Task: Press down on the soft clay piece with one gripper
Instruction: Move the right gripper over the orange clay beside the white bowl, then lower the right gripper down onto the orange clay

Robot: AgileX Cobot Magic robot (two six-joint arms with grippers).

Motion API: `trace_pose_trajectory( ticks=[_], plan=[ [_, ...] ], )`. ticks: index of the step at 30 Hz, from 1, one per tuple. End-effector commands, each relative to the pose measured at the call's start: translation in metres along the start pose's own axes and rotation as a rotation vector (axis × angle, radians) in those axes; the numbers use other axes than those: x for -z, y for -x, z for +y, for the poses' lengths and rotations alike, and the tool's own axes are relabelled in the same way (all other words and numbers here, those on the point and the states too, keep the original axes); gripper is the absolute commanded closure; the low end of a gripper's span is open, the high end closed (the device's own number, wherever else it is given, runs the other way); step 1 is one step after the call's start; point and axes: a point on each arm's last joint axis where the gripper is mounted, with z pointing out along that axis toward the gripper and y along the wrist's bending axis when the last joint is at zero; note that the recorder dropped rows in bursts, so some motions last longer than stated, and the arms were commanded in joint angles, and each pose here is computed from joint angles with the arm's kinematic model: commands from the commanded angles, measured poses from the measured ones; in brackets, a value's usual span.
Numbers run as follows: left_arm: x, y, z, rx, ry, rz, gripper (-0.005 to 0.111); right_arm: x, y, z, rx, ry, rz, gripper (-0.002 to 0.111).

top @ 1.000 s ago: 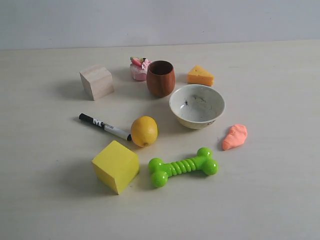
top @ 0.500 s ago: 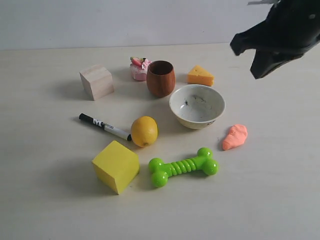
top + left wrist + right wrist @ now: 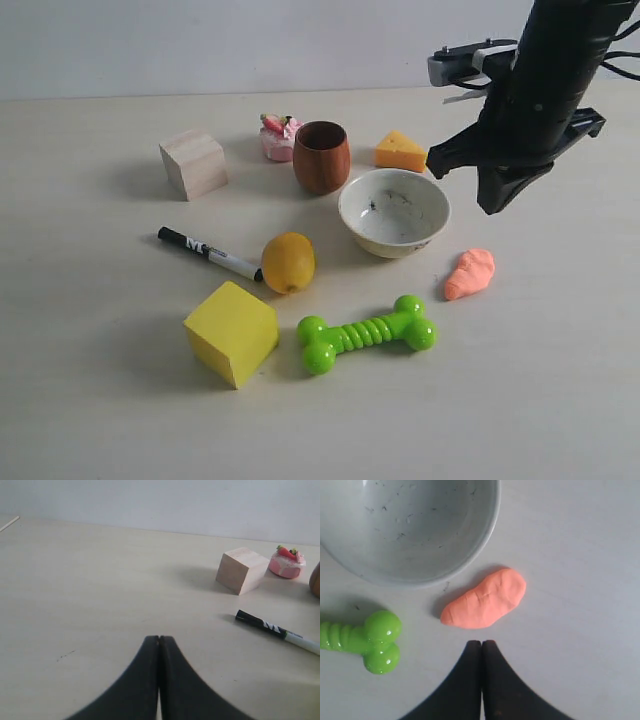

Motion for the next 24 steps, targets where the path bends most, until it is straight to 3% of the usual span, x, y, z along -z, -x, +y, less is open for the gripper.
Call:
trace_pose_trajectory(
  ticks=[1,11,24],
  plan=[
    [0.001,0.001,0.000,0.003,0.001,-0.014,0.107,-0.011,-0.003,0.000,0.021,-0.009,-0.014,0.108],
    [0.001,0.001,0.000,0.003,0.001,-0.014,0.107,-0.047,-0.020,-0.002,0.013,-0.014,-0.046,0.108],
    [0.001,0.001,0.000,0.003,0.001,-0.014,0.107,-0.049,-0.018,0.001,-0.029,0.020,-0.097,0.108]
  ],
)
